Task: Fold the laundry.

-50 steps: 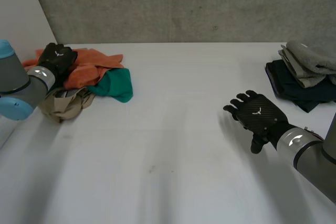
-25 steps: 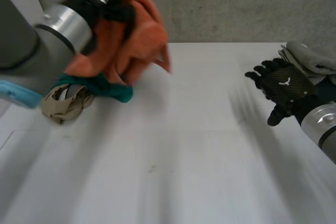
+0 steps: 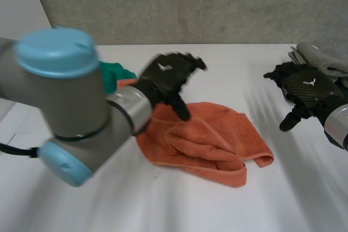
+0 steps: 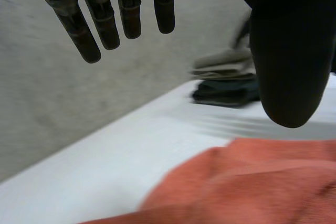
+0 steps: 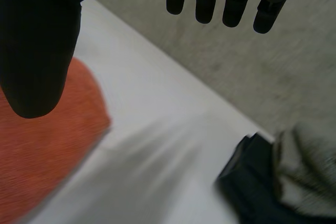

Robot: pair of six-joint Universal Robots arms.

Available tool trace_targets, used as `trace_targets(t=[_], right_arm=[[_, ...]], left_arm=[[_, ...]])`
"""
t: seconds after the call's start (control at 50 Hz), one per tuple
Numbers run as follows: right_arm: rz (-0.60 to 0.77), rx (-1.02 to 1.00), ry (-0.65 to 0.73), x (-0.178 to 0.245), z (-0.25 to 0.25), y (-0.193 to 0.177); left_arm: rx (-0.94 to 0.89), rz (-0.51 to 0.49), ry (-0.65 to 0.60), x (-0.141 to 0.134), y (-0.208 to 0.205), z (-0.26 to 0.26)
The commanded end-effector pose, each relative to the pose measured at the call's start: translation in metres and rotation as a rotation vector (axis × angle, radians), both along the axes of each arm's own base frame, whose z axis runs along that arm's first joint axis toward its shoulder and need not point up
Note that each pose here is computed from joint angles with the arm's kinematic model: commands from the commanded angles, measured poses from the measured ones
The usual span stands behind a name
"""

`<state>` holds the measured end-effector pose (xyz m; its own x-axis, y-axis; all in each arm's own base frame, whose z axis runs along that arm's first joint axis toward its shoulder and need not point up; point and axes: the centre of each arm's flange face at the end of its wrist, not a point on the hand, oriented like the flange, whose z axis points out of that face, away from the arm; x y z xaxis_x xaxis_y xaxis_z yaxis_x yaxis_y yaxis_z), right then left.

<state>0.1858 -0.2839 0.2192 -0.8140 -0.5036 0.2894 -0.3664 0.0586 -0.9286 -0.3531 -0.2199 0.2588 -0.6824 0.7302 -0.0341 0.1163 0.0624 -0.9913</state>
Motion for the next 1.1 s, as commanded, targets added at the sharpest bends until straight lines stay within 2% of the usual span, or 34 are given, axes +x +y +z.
trace_targets(t=[0.02,0.12,0.24,0.44,0.72,0.92,1.04,1.1], right_arm=[[0.028,0.226,0.012,0.005,-0.015,0.017],[0.085,0.233,0.054,0.014,-0.029,0.022],[0.144,0.195,0.151,0.023,-0.055,0.02],[0.178,0.173,0.189,0.027,-0.078,0.014],[0.173,0.093,0.19,0.03,-0.087,0.007],[0.14,0.083,0.199,0.026,-0.086,0.003],[0.093,0.041,0.21,0.023,-0.074,-0.005],[0.061,-0.034,0.211,0.021,-0.049,-0.012]], left_arm=[[0.017,0.122,-0.095,0.049,-0.018,-0.016],[0.08,0.141,-0.216,0.069,-0.014,-0.056],[0.13,0.108,-0.271,0.072,0.01,-0.091],[0.11,-0.022,-0.279,0.05,0.053,-0.103],[0.116,-0.04,-0.302,0.024,0.033,-0.144],[0.048,0.109,-0.302,0.016,0.0,-0.144],[-0.055,0.11,-0.353,0.013,-0.008,-0.137],[-0.111,0.118,-0.393,0.017,-0.008,-0.126]])
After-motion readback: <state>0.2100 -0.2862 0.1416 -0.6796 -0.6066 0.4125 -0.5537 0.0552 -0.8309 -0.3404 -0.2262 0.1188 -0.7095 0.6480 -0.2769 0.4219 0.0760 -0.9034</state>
